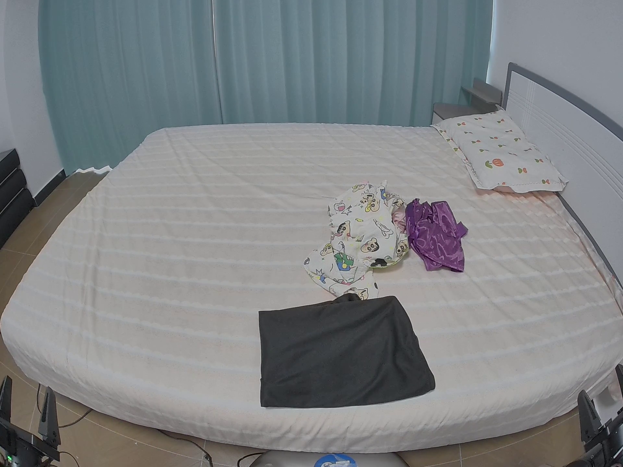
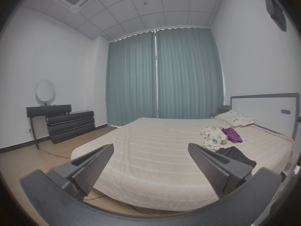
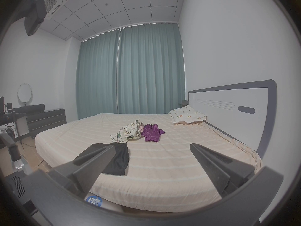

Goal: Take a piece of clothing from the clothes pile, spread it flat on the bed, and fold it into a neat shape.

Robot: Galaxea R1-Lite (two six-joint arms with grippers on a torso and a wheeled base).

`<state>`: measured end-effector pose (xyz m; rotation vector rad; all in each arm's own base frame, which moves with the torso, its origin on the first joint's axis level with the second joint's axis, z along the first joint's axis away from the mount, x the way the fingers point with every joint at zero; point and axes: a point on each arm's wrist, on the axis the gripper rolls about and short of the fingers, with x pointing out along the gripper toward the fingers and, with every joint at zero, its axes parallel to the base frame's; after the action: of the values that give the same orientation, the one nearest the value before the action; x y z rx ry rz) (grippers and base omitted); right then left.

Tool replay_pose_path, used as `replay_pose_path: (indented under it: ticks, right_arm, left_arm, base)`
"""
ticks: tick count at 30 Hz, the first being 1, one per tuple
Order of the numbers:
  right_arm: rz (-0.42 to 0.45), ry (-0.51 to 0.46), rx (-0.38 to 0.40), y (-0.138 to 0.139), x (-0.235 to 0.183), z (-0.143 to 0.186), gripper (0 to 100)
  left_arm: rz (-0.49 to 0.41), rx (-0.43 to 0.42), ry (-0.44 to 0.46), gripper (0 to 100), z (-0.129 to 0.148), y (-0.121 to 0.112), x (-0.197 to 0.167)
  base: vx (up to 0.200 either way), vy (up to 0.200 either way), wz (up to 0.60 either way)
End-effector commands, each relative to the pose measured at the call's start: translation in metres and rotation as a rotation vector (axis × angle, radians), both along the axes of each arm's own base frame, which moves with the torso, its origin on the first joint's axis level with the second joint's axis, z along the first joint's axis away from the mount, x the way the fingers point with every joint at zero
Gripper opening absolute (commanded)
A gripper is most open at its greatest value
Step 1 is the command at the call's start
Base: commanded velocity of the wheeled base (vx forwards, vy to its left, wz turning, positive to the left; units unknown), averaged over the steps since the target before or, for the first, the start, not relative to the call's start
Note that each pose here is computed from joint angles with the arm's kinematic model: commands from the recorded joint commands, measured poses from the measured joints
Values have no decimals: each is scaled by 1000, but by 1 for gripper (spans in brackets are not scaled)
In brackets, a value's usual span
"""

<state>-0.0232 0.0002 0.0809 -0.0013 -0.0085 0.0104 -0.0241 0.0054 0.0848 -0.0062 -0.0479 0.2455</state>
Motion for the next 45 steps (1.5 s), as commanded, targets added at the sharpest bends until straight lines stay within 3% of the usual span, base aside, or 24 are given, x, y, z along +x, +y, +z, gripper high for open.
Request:
replay_pose_path:
  ticks: [1, 7, 10, 12, 14, 18, 45]
  right_arm:
    - [0, 9, 0, 0, 1, -5, 100]
    - [0, 10, 0, 0, 1, -5, 100]
    - [0, 10, 0, 0, 1, -5, 100]
    - [0, 10, 0, 0, 1, -5, 100]
    - [0, 10, 0, 0, 1, -5, 100]
    - [0, 10, 0, 0, 1, -5, 100]
    - [0, 7, -16, 0, 1, -5, 100]
  left_arm:
    - [31, 9, 8, 100, -2, 1, 0]
    - [17, 72, 19, 100, -3, 0, 1]
    - [-189, -31, 49, 100, -7, -4, 3]
    - [-284, 21, 69, 100, -8, -6, 3]
    - [-272, 52, 67, 100, -8, -6, 2]
    - [-259, 14, 60, 100, -9, -6, 2]
    - [-242, 7, 56, 100, -9, -5, 2]
  base:
    - [0, 0, 0]
    - [0, 0, 0]
    - [0, 0, 0]
    - [0, 0, 0]
    - [0, 0, 0]
    - [0, 0, 0]
    - [0, 0, 0]
